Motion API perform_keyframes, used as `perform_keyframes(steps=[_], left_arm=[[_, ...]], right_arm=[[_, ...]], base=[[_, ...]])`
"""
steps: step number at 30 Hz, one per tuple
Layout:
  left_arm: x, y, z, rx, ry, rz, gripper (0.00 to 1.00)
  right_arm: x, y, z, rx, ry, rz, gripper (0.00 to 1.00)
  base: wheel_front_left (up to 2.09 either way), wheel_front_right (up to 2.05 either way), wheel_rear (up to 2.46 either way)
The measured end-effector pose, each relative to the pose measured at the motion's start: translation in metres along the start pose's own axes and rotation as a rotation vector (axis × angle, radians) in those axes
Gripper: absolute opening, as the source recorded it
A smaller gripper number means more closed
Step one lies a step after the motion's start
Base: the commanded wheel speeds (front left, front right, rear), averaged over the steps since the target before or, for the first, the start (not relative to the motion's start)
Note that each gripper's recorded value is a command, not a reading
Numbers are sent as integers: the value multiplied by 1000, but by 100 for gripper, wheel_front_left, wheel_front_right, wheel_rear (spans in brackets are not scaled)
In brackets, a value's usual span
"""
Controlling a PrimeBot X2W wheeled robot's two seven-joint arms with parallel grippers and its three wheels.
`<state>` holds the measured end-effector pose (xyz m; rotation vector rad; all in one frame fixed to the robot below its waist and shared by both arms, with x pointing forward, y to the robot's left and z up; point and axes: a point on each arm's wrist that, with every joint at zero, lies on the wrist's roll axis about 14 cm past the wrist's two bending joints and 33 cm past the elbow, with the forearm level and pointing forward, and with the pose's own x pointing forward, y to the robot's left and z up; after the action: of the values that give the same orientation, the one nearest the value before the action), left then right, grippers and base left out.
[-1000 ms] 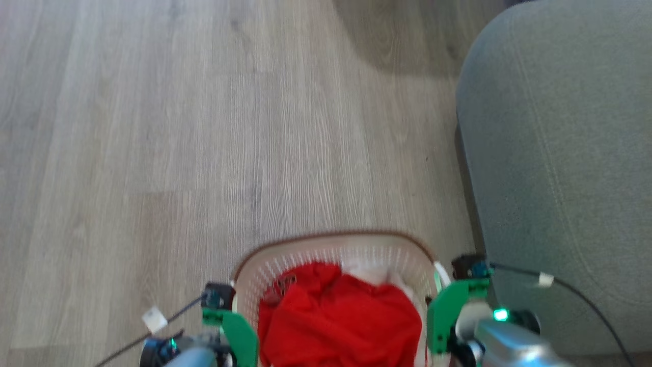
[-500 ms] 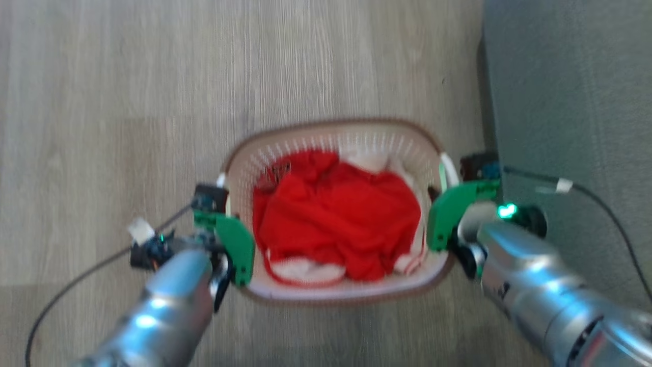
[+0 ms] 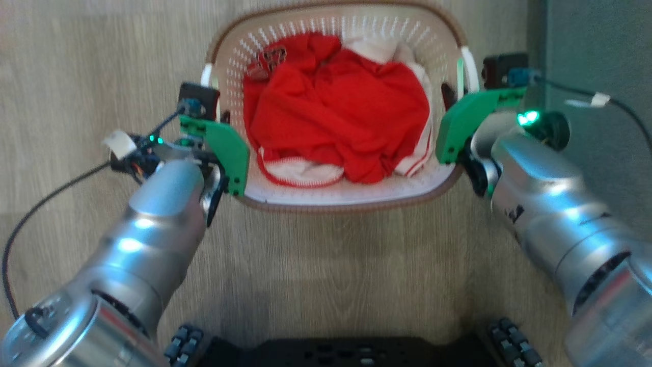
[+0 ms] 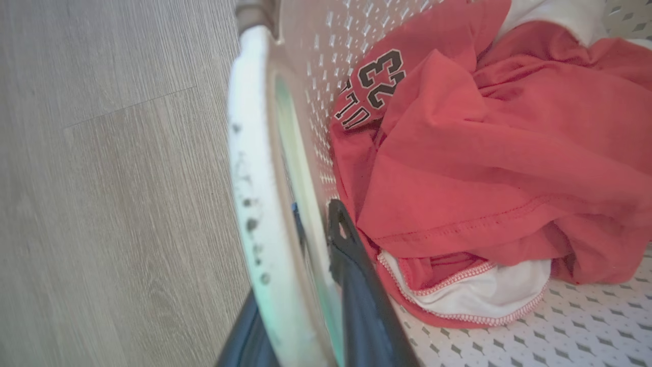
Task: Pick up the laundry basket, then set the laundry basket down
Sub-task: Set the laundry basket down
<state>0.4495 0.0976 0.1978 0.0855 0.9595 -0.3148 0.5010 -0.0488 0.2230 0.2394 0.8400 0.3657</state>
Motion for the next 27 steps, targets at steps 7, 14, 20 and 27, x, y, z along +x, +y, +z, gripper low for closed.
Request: perform_keyframes(steps=[7, 14, 20, 27], left_arm=[[32, 9, -10, -3, 19, 4, 0], [48, 15, -27, -14, 43, 14, 0], [54, 16, -35, -19, 57, 13, 0], [64, 16, -31, -8, 47, 10, 0]], right_arm=[[34, -15, -12, 6, 21, -1, 0], [57, -21, -30, 12, 47, 4, 0], [66, -25, -39, 16, 55, -1, 0], [72, -32, -43, 18, 52, -15, 0]], base=[[0, 0, 0], [0, 0, 0], [0, 0, 0], [0, 0, 0]])
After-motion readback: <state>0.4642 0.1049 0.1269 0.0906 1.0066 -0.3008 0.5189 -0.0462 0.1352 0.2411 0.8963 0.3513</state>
